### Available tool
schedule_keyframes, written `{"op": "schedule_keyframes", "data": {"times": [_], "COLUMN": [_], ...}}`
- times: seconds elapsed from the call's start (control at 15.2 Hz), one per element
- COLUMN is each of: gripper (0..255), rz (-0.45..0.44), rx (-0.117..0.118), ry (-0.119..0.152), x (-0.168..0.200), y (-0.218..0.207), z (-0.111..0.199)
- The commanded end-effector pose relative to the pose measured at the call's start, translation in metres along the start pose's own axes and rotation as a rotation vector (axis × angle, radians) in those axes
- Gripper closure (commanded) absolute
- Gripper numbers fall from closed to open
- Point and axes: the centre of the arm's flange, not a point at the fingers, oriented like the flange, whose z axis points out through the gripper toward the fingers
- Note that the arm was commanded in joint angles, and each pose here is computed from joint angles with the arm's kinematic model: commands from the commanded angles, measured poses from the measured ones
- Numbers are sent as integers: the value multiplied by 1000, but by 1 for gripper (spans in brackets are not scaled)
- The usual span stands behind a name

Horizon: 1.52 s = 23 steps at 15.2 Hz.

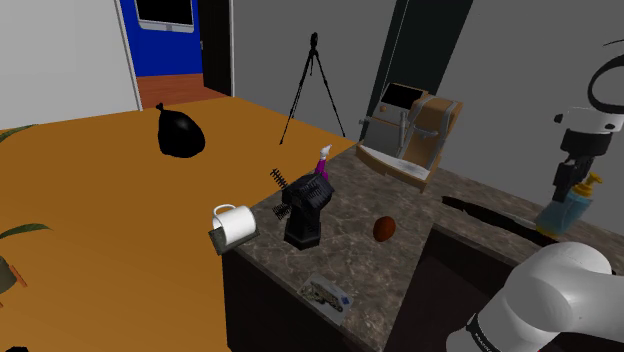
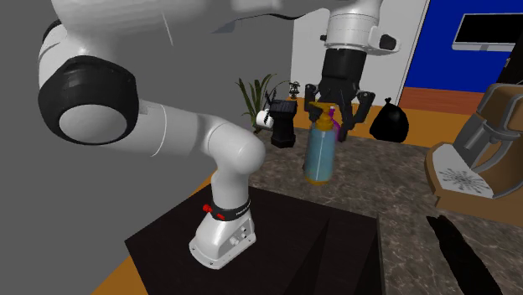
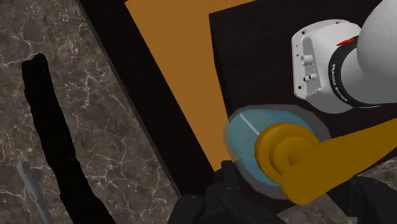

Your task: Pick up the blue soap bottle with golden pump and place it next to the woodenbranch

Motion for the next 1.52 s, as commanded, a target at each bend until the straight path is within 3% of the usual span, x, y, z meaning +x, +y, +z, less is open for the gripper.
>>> {"op": "schedule_keyframes", "data": {"times": [0.0,1.45], "gripper": [255,255], "rz": [0,0], "rx": [-1,-1], "ry": [-1,-1], "x": [-12,-124], "y": [24,289], "z": [8,49]}}
